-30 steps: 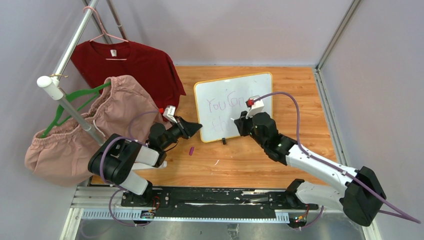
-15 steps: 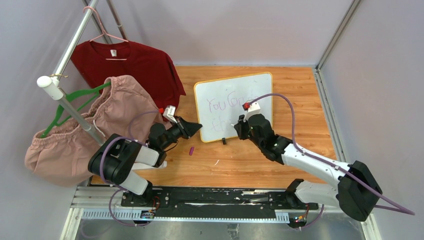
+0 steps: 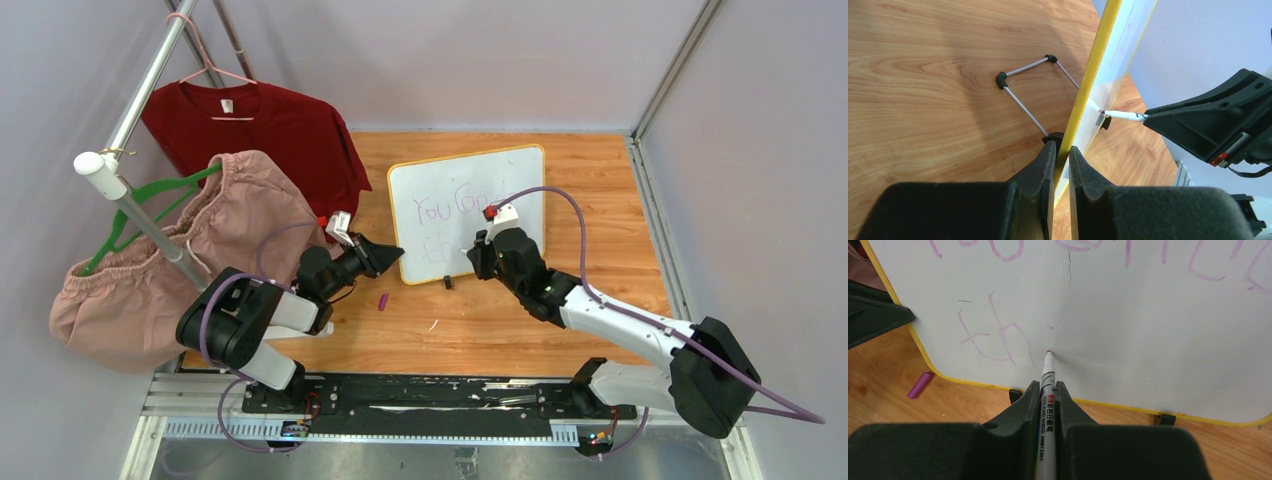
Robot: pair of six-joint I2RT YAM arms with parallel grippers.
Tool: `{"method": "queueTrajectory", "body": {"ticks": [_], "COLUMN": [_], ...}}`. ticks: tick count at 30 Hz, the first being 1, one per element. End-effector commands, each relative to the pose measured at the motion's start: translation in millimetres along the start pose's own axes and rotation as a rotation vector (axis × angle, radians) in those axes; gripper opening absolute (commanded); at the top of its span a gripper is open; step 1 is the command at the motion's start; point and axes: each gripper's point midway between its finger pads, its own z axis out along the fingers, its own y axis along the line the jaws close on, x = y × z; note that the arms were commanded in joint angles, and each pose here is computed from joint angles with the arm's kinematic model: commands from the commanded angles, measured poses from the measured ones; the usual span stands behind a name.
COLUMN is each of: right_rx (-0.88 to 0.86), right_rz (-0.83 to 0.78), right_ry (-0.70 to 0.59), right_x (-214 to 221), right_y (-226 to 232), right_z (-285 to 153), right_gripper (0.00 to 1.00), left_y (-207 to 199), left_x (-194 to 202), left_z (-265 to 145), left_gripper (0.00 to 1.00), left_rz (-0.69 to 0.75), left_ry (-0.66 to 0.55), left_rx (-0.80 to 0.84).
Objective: Write a sentence on the whiteboard
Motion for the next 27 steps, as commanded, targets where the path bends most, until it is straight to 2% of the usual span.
{"method": "queueTrajectory", "body": {"ticks": [1,27], "right_rx": [0.024,0.026], "right_rz": [0.027,0.041], "right_ry": [-0.043,0.025], "right_x": [-14,22], "right_y": [-3,-11], "right_z": [4,-1], "right_gripper": [0.00,0.00], "left_y": [-14,-16], "left_x": [-11,-13], "left_z": [0,0], "left_gripper": [0.00,0.00], "left_rz": [0.022,0.026], "left_ry": [-0.046,-0.052], "left_rx": [0.054,0.059]}}
